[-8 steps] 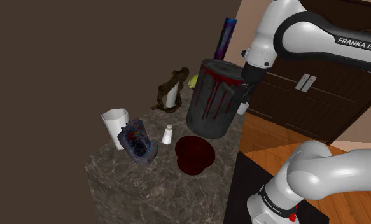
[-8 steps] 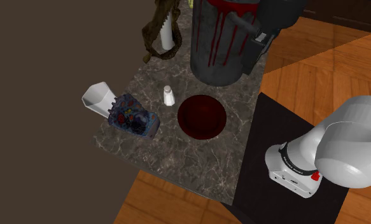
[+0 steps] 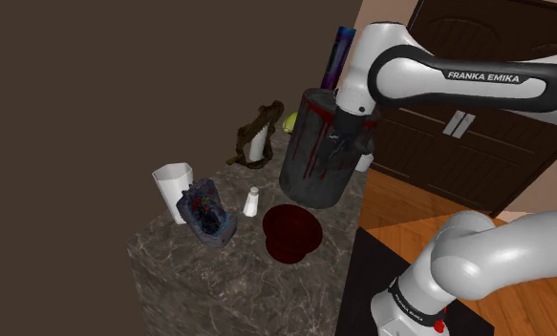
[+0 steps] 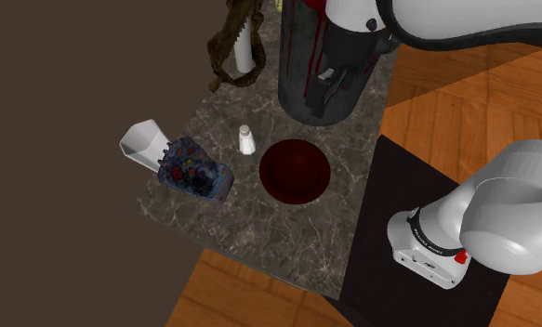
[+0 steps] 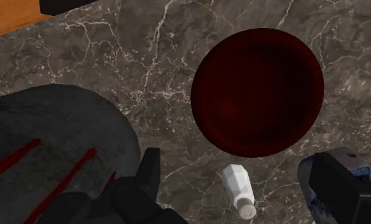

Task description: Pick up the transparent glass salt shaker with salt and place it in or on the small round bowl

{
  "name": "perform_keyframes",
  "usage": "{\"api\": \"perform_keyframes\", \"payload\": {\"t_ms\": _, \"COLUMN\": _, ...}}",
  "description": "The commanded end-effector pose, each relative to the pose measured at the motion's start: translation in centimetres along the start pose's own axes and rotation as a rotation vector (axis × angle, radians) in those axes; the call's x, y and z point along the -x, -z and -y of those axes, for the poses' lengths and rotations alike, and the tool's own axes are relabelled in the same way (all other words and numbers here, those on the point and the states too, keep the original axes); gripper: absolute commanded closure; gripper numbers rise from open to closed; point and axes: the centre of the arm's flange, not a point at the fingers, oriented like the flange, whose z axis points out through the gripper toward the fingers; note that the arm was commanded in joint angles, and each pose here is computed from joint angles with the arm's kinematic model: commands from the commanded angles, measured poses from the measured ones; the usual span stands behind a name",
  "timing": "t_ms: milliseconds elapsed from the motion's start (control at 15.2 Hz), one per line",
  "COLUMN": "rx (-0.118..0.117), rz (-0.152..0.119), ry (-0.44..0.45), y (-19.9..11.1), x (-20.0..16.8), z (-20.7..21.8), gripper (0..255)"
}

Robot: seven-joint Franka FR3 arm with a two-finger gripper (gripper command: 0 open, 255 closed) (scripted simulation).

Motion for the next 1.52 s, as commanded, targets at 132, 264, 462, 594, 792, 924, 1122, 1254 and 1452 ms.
{"api": "perform_keyframes", "payload": {"t_ms": 132, "rx": -0.011, "rz": -0.011, "ry": -0.034, "y": -3.8, "x": -3.5, "z": 1.2, "gripper": 0}}
{"api": "perform_keyframes", "payload": {"t_ms": 264, "rx": -0.017, "rz": -0.015, "ry": -0.05, "y": -5.4, "x": -5.4, "z": 1.8, "gripper": 0}}
{"api": "perform_keyframes", "payload": {"t_ms": 462, "rx": -0.025, "rz": -0.021, "ry": -0.075, "y": -7.9, "x": -8.1, "z": 2.7, "gripper": 0}}
{"api": "perform_keyframes", "payload": {"t_ms": 594, "rx": -0.03, "rz": -0.026, "ry": -0.091, "y": -9.6, "x": -10.0, "z": 3.3, "gripper": 0}}
{"api": "perform_keyframes", "payload": {"t_ms": 792, "rx": -0.039, "rz": -0.032, "ry": -0.116, "y": -12.1, "x": -12.9, "z": 4.1, "gripper": 0}}
{"api": "perform_keyframes", "payload": {"t_ms": 924, "rx": -0.044, "rz": -0.036, "ry": -0.132, "y": -13.7, "x": -14.8, "z": 4.6, "gripper": 0}}
{"api": "perform_keyframes", "payload": {"t_ms": 1122, "rx": -0.052, "rz": -0.043, "ry": -0.157, "y": -16.1, "x": -17.7, "z": 5.4, "gripper": 0}}
{"api": "perform_keyframes", "payload": {"t_ms": 1254, "rx": -0.054, "rz": -0.044, "ry": -0.161, "y": -17.1, "x": -18.3, "z": 5.5, "gripper": 0}}
{"api": "perform_keyframes", "payload": {"t_ms": 1452, "rx": -0.054, "rz": -0.044, "ry": -0.161, "y": -18.7, "x": -18.3, "z": 5.6, "gripper": 0}}
